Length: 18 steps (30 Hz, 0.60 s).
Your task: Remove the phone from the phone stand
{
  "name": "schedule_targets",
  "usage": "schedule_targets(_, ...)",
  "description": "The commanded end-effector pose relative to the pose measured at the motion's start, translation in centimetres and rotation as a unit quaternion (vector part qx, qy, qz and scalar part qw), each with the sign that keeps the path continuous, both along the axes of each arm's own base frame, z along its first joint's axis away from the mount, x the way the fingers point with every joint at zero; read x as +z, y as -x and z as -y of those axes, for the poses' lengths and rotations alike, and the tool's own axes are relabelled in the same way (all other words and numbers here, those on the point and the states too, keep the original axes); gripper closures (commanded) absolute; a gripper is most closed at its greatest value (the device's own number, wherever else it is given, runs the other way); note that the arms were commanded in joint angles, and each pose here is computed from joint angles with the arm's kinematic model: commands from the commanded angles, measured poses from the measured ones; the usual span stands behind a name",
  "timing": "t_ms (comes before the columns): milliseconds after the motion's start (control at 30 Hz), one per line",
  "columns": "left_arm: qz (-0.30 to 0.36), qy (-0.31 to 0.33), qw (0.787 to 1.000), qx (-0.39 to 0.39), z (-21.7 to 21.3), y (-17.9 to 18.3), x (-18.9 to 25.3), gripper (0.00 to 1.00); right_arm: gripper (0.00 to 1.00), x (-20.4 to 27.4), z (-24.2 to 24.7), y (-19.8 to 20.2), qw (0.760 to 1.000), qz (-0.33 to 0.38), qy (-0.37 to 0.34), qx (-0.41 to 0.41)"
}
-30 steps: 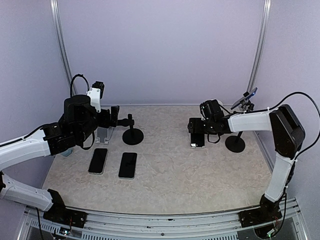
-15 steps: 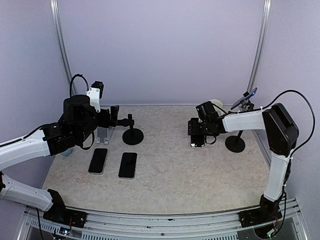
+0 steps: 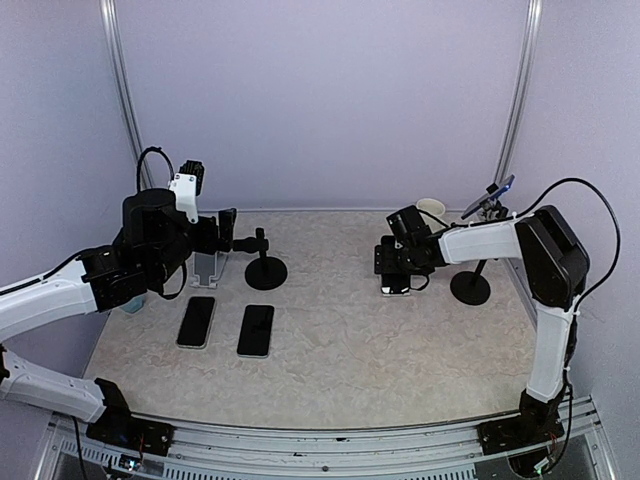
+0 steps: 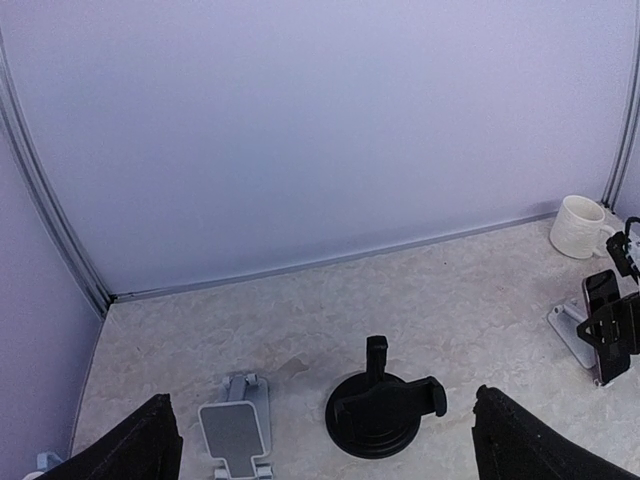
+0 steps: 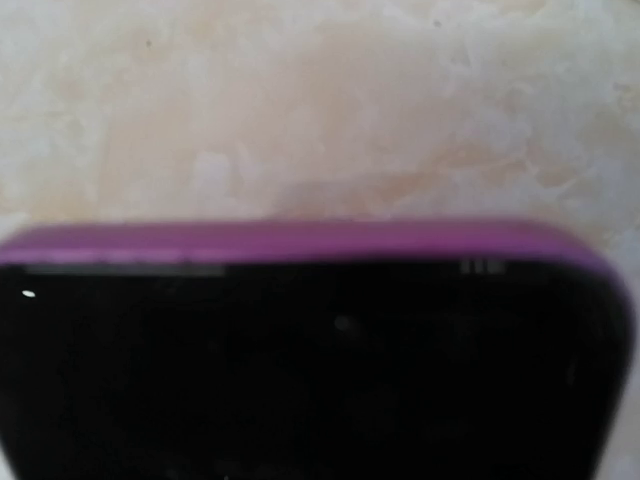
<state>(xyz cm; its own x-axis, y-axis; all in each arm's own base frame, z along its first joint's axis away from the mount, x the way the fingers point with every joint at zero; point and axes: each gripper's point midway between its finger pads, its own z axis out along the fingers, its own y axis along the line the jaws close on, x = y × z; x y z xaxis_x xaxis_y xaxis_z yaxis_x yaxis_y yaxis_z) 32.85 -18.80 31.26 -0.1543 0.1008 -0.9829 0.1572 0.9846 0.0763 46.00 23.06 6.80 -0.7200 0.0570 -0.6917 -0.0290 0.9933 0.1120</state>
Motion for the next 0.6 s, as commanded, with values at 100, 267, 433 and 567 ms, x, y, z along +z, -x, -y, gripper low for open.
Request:
schedule_targets(100,0.01,0.01,1.0,0.005,-0.3,0.3,0.5,0.01,0.16,0.5,-0.1,-0.2,1.0,0.005,0.007,-0.01)
schedule_targets(267,0.013,0.012,1.0,0.007,-0.4,0.4,0.8,0.01,0.25,2.0,-0.2,-0.3,1.0,0.017,0.001,-0.009)
schedule_targets(433,0.016,0.014,1.0,0.006,-0.4,0.4,1.0,0.01,0.26,4.6,-0.5,-0.4,0.999,0.037,-0.008,-0.007)
schedule_targets(567,0.018,0.016,1.0,0.005,-0.4,0.5,1.2,0.01,0.26,7.0,-0.8,-0.4,0.998,0.058,-0.016,-0.004)
